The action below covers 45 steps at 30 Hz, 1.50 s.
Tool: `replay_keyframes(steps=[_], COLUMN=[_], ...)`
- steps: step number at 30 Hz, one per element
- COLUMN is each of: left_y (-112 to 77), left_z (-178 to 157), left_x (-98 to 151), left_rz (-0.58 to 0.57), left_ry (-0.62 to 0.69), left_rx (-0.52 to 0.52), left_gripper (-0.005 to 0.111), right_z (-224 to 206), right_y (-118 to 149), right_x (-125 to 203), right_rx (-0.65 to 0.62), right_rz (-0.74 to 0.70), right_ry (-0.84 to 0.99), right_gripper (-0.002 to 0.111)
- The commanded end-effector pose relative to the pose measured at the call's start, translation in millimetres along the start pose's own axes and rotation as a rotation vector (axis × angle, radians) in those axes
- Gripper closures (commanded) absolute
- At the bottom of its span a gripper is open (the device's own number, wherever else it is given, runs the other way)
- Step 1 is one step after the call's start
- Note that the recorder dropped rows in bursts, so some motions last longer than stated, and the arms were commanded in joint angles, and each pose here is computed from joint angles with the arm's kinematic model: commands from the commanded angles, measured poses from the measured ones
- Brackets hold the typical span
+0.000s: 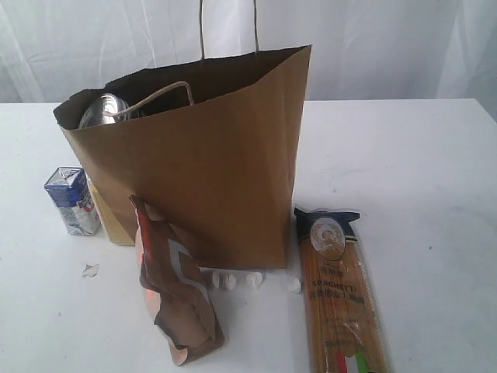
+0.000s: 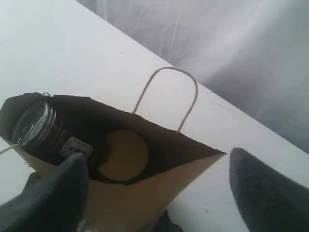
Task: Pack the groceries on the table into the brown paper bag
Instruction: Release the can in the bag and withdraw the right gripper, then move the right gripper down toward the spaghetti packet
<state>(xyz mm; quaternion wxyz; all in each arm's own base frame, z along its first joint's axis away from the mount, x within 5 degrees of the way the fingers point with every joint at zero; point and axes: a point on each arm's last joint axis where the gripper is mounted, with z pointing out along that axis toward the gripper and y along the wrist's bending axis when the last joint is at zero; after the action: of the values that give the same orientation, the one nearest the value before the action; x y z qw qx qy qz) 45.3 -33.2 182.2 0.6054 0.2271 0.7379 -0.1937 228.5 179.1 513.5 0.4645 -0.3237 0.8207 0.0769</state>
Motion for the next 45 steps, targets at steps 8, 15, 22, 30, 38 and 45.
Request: replay_keyframes(steps=[8,15,22,30,38,45], left_y=[-0.4,-0.4,-0.4,-0.4,-0.4,-0.4], left_z=[0.0,0.0,0.0,0.0,0.0,0.0], left_x=[1.5,1.5,1.5,1.5,1.5,1.5], left_rz=[-0.007,-0.007,-0.007,-0.007,-0.007,-0.007], left_ry=[0.004,0.004,0.004,0.004,0.004,0.004], left_rx=[0.005,0.005,0.005,0.005,0.005,0.005], left_gripper=[0.106,0.106,0.106,0.106,0.106,0.106], right_z=[-61.6,-60.5,-31.6,19.3,63.2,110.4], right_y=[-19.5,-14.3,2.5,30.5,45.0,54.1], right_x=[43.7,96.8,153.4,201.5,232.9,243.8], right_rx=[0.176,0.188,0.129,-0.037,-0.087,-0.131], right_rz=[0.112,0.177,0.221,0.226,0.204,0.085], right_ry=[0.009,0.123,0.300,0.375,0.489,0.568], right_gripper=[0.034,0.034,0.034,0.034,0.052,0.055])
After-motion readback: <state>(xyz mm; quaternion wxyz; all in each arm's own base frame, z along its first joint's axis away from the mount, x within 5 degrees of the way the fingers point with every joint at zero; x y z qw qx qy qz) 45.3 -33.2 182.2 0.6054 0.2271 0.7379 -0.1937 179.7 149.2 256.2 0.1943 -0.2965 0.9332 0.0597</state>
